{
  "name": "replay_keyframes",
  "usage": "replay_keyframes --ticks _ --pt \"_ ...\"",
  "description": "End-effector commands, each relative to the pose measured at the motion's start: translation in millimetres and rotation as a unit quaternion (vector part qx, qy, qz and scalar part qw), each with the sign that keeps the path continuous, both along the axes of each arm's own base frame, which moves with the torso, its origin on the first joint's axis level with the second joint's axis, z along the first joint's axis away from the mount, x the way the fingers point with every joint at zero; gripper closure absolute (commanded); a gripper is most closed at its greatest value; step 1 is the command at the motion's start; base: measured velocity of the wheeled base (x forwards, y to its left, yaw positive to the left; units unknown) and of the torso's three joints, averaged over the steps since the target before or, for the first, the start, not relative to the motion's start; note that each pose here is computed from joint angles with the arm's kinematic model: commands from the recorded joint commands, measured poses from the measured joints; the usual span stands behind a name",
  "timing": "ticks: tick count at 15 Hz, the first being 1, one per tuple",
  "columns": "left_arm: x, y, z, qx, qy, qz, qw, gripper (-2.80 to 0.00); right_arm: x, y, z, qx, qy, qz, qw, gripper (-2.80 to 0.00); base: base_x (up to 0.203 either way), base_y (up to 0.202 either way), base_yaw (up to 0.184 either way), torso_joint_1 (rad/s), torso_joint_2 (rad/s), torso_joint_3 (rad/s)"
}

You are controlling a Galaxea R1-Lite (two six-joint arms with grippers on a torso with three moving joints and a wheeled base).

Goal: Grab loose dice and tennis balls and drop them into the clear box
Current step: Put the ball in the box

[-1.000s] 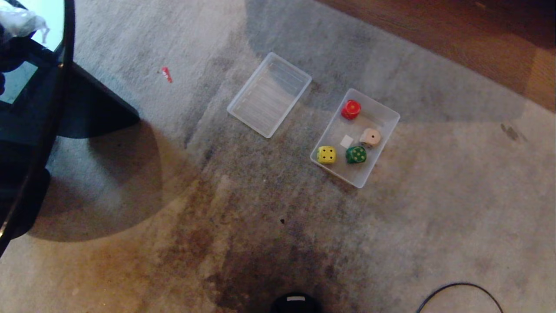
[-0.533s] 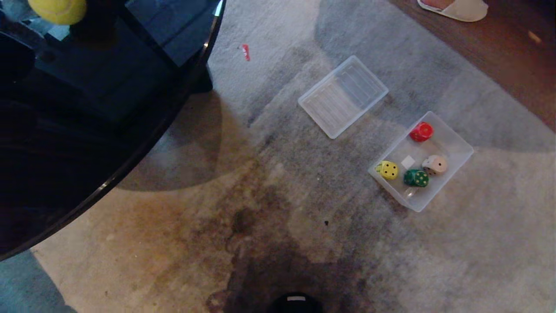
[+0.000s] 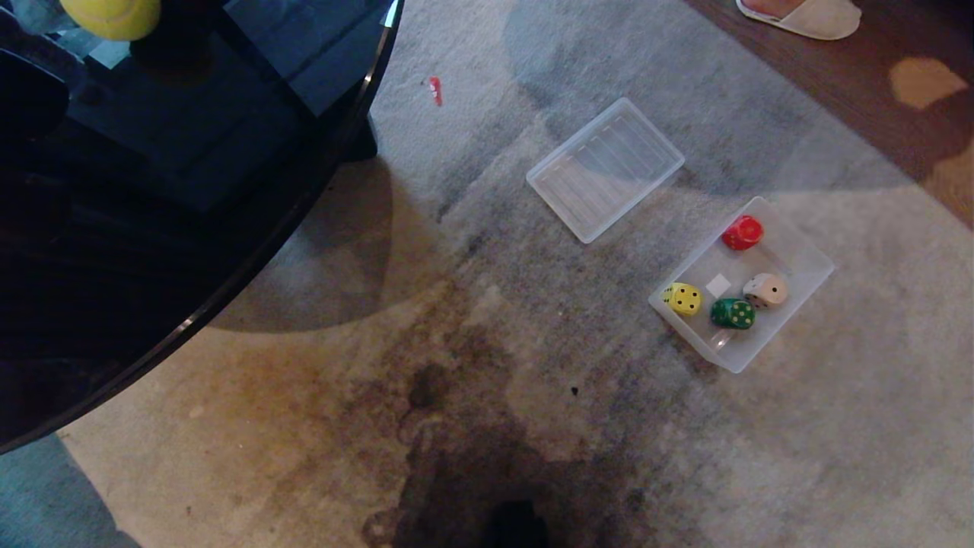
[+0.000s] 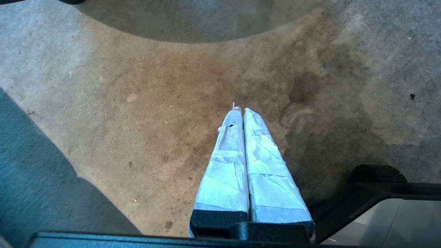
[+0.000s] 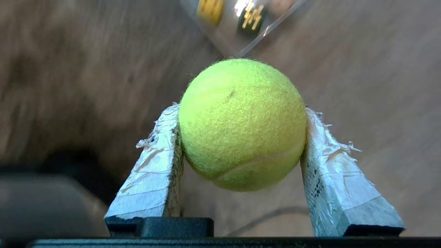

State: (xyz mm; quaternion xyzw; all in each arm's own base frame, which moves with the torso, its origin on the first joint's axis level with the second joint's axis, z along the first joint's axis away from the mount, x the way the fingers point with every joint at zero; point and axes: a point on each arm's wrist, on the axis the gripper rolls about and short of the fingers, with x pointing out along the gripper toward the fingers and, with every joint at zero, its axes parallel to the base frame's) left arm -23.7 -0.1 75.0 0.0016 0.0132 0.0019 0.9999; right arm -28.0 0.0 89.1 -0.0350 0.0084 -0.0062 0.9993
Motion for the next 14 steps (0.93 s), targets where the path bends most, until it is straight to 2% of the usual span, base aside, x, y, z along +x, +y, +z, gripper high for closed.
replay_keyframes --ticks 1,4,7,10,14 --pt "0 0 0 0.000 0.000 0.000 1.0000 0.00 6 0 27 0.009 0.035 -0.006 0.999 0.00 0.000 0.000 0.000 0.000 0.00 0.000" --pt "0 0 0 0.000 0.000 0.000 1.0000 0.00 55 -1 69 0.048 0.149 -0.019 0.987 0.00 0.000 0.000 0.000 0.000 0.00 0.000" --pt "0 0 0 0.000 0.000 0.000 1.0000 0.00 145 -4 87 0.089 0.240 -0.052 0.965 0.00 0.000 0.000 0.000 0.000 0.00 0.000" --pt "0 0 0 0.000 0.000 0.000 1.0000 0.00 248 -12 74 0.116 0.256 -0.090 0.955 0.00 0.000 0.000 0.000 0.000 0.00 0.000" --pt "0 0 0 0.000 0.000 0.000 1.0000 0.00 360 -31 34 0.134 0.211 -0.123 0.960 0.00 0.000 0.000 0.000 0.000 0.00 0.000"
